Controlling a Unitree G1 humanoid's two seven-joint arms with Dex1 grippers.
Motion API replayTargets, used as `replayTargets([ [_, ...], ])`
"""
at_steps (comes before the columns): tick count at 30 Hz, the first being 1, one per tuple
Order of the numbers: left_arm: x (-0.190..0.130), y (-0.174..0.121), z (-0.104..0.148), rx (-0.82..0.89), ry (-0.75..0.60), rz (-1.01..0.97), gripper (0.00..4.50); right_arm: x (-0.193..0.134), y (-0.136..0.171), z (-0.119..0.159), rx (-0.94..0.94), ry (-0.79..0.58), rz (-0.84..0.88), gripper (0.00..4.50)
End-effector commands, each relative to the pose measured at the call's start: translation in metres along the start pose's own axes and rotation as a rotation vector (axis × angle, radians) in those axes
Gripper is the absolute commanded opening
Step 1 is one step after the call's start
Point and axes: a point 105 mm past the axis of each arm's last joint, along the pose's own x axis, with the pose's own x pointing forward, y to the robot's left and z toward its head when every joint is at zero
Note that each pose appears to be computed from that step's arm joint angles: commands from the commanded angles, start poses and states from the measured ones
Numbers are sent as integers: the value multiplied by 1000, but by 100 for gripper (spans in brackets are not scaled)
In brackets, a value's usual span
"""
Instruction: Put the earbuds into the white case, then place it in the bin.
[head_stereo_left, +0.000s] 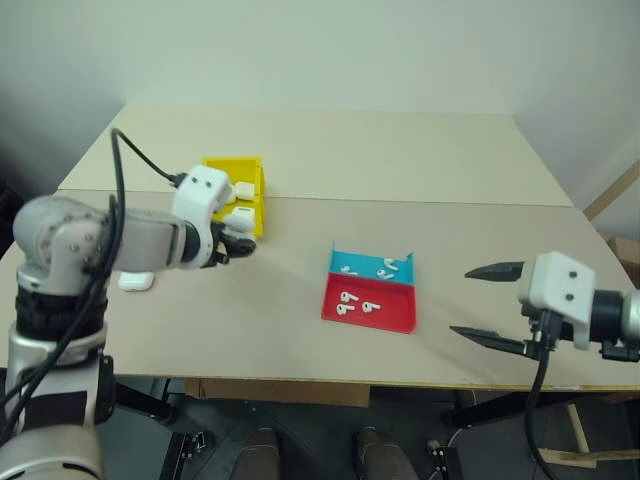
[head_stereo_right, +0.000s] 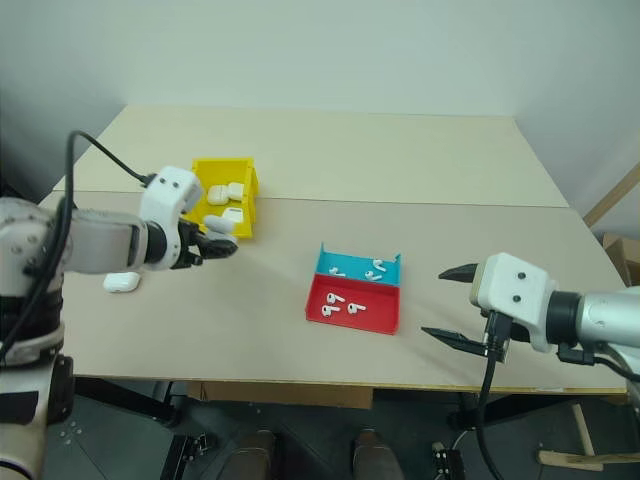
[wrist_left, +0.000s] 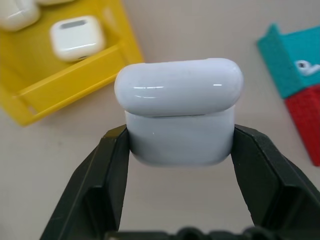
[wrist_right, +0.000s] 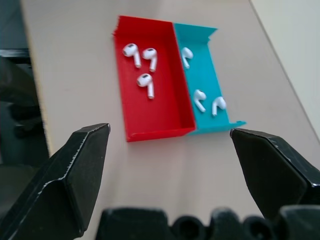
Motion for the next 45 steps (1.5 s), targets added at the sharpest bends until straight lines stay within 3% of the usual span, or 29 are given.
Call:
replayTargets([
  [1, -12, -30, 31, 110, -325, -91, 278, -1, -1, 14, -39, 19, 63, 450],
  [3, -12, -38, 32, 98, -396, -166, 278, 1, -2, 17, -66, 37, 85, 450],
  [6, -19, -44, 46, 124, -708, -252, 278, 5, -5, 20, -64, 94, 124, 450],
  [8, -18, -44, 44, 147, -800, -253, 278, 8, -9, 18, -53, 136, 131, 450],
  [10, -25, -43, 51, 74, -1008, -286, 278, 12, -13, 19, -69, 158, 132, 450],
  [16, -38, -50, 41, 46, -1305, -423, 278, 23, -17, 30, -140, 133, 155, 450],
  [29, -30, -70, -22, 378, -1272, -834, 278, 50, -10, 47, -50, 262, 270, 450],
  [33, -27, -74, -31, 444, -1215, -837, 278, 71, -9, 44, -59, 334, 259, 450],
  [42, -28, -67, -42, 527, -1094, -821, 278, 113, 1, 49, -34, 359, 312, 450],
  [45, -31, -65, -44, 521, -1099, -823, 278, 119, 1, 42, -50, 386, 325, 388],
])
